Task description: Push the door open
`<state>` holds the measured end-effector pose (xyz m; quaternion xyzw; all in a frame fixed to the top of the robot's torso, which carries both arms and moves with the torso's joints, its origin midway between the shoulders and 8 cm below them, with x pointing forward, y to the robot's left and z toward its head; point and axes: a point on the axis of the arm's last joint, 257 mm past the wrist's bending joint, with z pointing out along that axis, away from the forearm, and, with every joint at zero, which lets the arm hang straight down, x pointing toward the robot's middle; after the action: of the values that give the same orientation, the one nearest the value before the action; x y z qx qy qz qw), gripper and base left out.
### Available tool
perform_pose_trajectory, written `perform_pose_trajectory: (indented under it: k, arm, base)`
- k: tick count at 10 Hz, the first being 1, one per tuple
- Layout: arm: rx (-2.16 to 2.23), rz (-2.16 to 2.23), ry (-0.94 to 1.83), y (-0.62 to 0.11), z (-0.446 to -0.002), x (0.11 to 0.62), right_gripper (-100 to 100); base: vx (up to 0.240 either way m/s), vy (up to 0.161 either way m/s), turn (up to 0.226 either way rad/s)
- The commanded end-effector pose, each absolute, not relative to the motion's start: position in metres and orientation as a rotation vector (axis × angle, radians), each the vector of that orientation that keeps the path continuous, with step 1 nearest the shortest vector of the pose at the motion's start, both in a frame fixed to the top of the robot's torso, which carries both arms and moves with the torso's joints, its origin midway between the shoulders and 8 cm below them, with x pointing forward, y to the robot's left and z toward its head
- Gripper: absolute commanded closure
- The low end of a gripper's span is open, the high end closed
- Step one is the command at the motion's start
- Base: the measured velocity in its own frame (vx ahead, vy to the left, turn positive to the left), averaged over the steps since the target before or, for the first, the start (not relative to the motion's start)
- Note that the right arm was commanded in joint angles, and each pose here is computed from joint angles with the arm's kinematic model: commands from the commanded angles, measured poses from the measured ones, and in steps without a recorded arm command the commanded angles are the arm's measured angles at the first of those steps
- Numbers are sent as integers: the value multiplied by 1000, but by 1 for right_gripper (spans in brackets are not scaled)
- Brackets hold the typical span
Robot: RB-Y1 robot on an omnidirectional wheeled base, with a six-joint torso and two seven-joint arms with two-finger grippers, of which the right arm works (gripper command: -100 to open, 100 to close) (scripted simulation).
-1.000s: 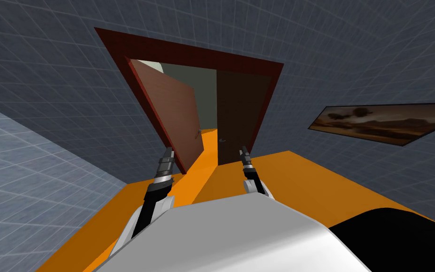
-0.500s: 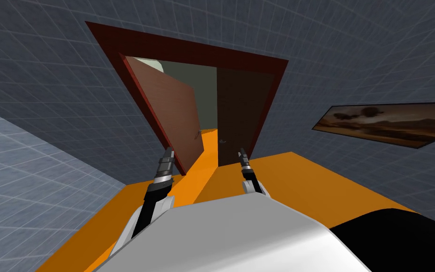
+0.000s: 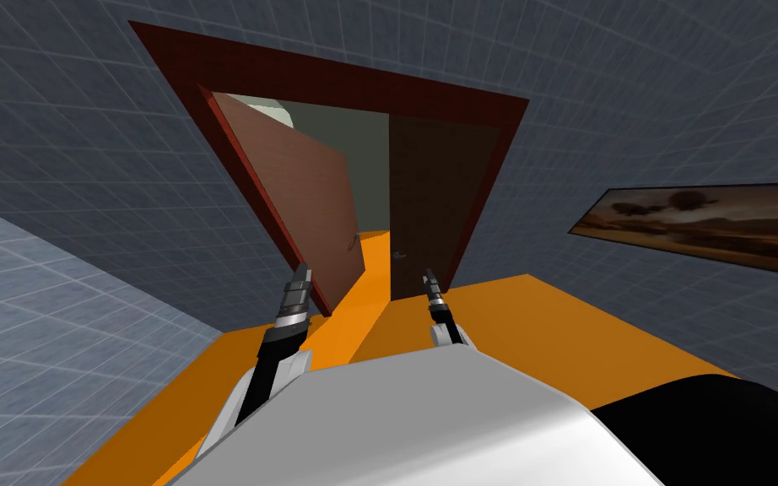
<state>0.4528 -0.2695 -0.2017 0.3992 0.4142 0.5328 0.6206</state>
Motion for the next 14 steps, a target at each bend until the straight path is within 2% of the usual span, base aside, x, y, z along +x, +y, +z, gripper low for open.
perform_pose_trajectory:
  k: [1,14]
  arm:
    - [933,1222,969,-269,-216,455,-100]
    - [1078,1200,1108,-242,-320,463,-100]
  base:
    - [90,-12,26]
    - [98,-23,24]
